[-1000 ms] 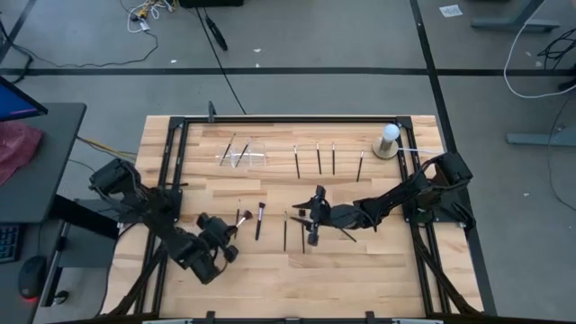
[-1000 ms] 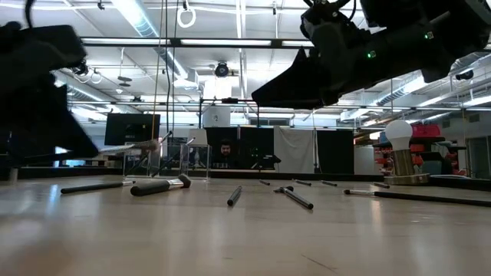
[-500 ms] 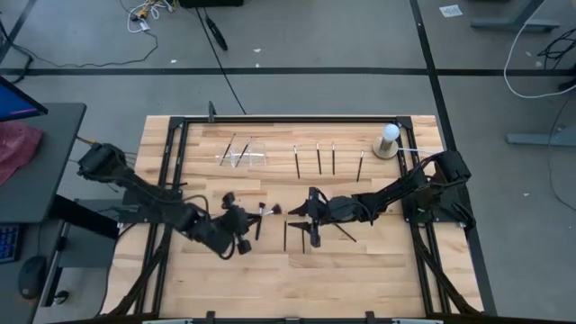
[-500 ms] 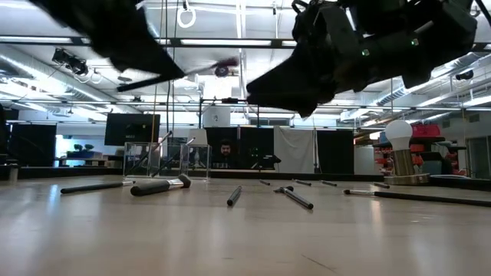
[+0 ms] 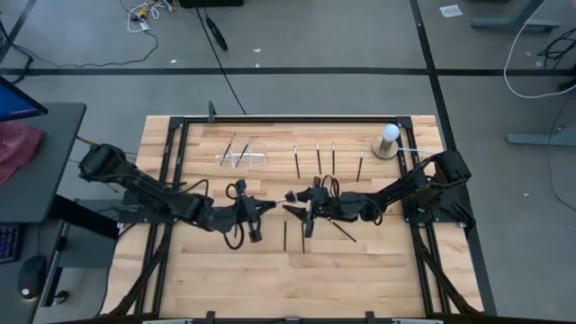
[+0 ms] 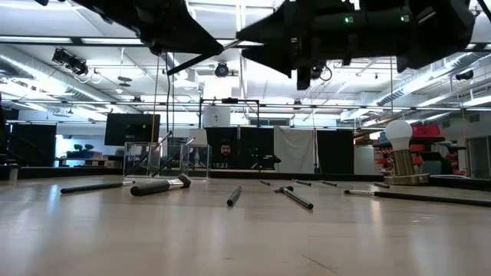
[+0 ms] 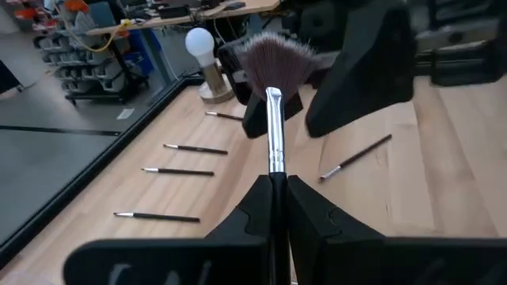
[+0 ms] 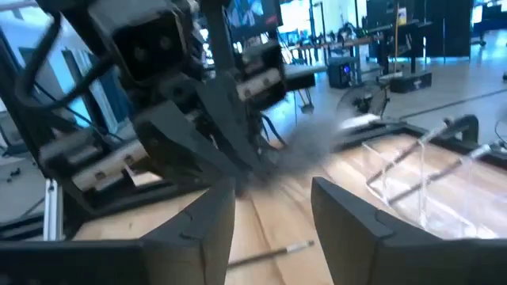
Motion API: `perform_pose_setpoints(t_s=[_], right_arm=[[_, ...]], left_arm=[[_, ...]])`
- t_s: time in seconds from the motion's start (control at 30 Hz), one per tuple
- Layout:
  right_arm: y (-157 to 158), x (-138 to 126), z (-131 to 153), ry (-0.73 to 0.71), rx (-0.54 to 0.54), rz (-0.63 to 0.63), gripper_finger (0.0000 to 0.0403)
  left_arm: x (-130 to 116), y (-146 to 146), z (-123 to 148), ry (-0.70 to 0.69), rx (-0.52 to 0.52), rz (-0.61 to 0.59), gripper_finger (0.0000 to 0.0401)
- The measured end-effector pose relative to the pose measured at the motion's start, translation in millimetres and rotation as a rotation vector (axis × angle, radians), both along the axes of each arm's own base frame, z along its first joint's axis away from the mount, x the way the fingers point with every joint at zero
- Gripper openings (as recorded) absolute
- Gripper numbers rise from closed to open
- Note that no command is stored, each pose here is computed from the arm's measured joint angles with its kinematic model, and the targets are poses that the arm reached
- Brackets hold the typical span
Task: Put items in baskets/containers
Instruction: Put the highlighter brush into the transparent organizer
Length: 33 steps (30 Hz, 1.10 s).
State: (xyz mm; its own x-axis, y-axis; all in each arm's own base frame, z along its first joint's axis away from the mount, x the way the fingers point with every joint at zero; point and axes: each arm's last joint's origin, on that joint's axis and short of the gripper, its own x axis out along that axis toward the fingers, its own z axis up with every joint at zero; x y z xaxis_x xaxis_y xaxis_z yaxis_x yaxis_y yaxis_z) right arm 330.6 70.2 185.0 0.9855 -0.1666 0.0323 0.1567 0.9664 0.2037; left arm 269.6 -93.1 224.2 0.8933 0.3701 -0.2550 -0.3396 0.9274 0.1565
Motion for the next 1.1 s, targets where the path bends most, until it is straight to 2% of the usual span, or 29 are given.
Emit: perform_pose_setpoints(t_s=[0.17,0.33,0.47,0.63,0.7,0.83,0.93,1.1], right_arm=[[1.2,7.3,11.4,-0.032,-0.026,-0.01,0.0168],[-0.2,10.6,16.2,-0.031,-0.041,-0.09,0.0157],[-0.7,10.9,16.9,-0.031,-0.05,-0.103,0.011],[-0.4,11.2,16.6,-0.025,-0.058,-0.097,0.0022],[-0.1,11.4,15.7,-0.01,-0.071,-0.096,0.0012],[-4.1,11.0,11.8,0.052,-0.082,-0.146,0.0022],[-10.4,14.5,25.4,0.109,-0.099,-0.167,0.0011],[-30.9,34.0,51.8,0.294,-0.143,-0.19,0.0009]], left_arm=[[1.9,3.7,2.0,-0.018,0.002,0.014,0.0025],[2.0,3.4,2.2,-0.016,0.013,0.01,0.0021],[2.0,3.5,2.2,-0.017,0.009,0.012,0.0026],[2.0,3.5,2.2,-0.017,0.009,0.012,0.0036],[1.9,3.9,1.6,-0.013,0.013,0.012,0.0044],[-4.8,5.0,6.2,0.023,0.054,0.004,0.0077],[-17.2,7.5,14.1,0.053,0.049,0.015,0.0115],[-49.3,15.6,15.0,0.184,-0.038,0.071,0.0171]])
